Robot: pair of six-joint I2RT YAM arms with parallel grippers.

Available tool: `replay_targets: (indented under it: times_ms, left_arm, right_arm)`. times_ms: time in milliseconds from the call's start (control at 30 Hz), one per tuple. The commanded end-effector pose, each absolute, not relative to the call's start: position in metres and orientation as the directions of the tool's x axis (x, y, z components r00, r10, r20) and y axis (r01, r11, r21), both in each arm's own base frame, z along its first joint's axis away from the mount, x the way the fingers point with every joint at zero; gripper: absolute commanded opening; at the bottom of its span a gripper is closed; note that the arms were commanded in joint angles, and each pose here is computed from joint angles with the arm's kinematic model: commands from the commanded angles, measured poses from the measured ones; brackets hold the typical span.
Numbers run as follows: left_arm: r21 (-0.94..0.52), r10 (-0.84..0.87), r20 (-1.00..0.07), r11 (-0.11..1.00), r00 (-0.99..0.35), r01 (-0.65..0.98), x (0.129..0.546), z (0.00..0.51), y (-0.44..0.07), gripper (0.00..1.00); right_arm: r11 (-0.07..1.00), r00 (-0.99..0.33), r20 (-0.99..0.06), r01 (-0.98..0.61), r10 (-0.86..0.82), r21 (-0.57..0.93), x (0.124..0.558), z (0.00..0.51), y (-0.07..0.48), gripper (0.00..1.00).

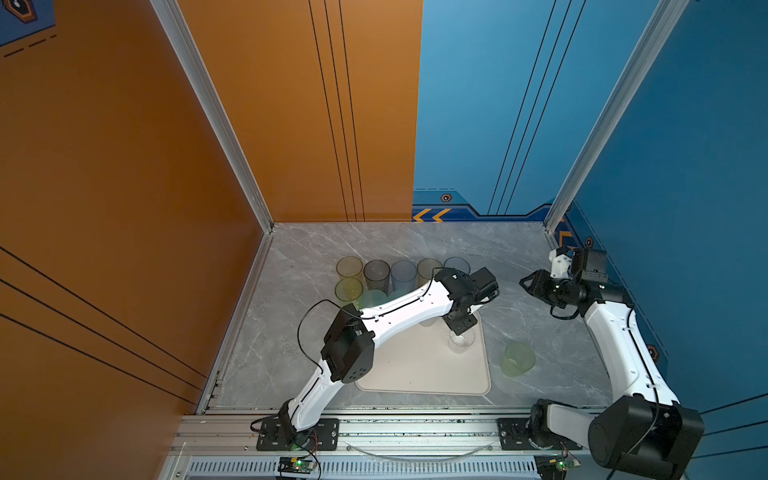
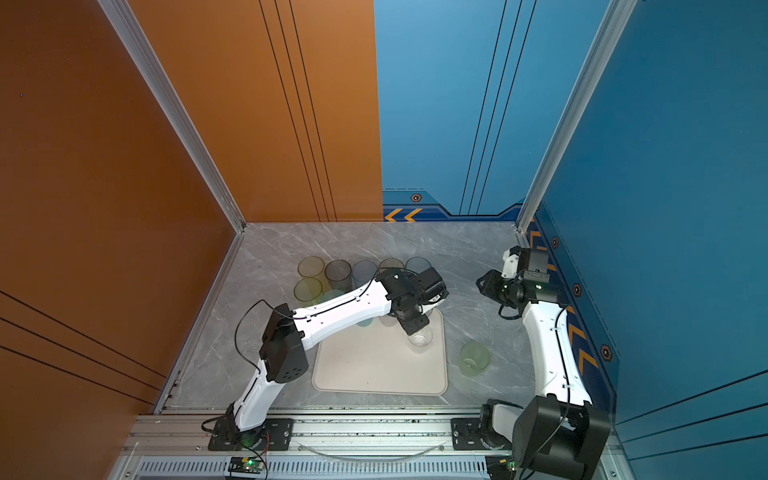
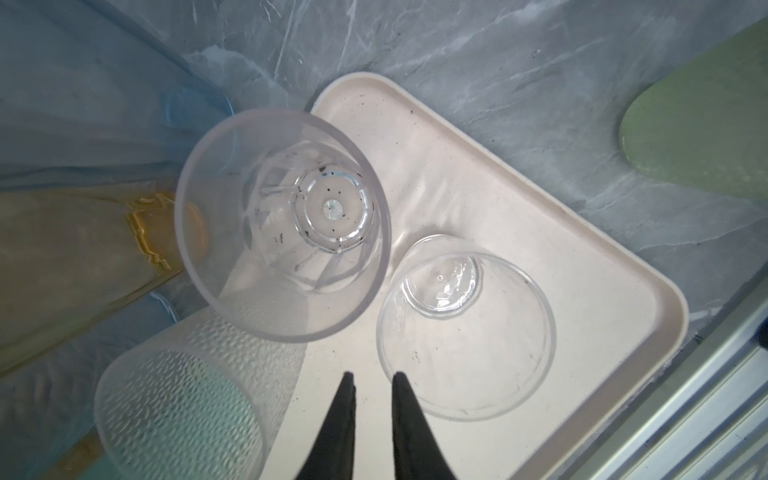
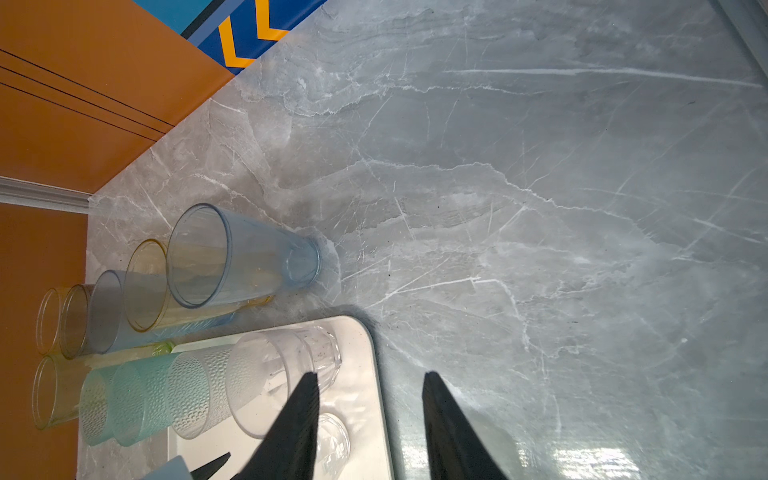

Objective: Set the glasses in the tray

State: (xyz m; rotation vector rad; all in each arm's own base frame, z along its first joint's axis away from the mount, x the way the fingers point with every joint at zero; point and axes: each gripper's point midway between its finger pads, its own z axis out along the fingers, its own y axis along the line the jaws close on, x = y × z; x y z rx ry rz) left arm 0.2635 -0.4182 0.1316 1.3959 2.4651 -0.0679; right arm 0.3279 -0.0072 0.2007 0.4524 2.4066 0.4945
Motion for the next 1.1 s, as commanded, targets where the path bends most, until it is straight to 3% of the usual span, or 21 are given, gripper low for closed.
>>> replay_targets:
  times_ms: [0, 400, 633, 1067]
  left_arm:
    - [0.13, 0.82, -0.306, 0.539, -0.484, 0.832, 0.259, 0.15, -0.411, 0.19]
    - [0.096, 0.783, -0.4, 0.553, -0.476, 0.828, 0.254, 0.17, -0.43, 0.18]
    - [0.044, 0.774, -0.469, 0.502, -0.426, 0.864, 0.238, 0.187, -0.462, 0.18]
    - [-0.105, 0.759, -0.492, 0.435, -0.427, 0.894, 0.208, 0.183, -0.509, 0.18]
  right_arm:
    - [0.881, -0.746, -0.522, 0.184, 0.414, 0.436, 0.328, 0.197, -0.007, 0.4]
    - [0.883, -0.751, -0.512, 0.202, 0.417, 0.423, 0.328, 0.19, -0.009, 0.41]
    - [0.887, -0.761, -0.498, 0.217, 0.416, 0.408, 0.328, 0.184, -0.011, 0.41]
    - [0.894, -0.759, -0.504, 0.232, 0.413, 0.384, 0.326, 0.184, -0.015, 0.41]
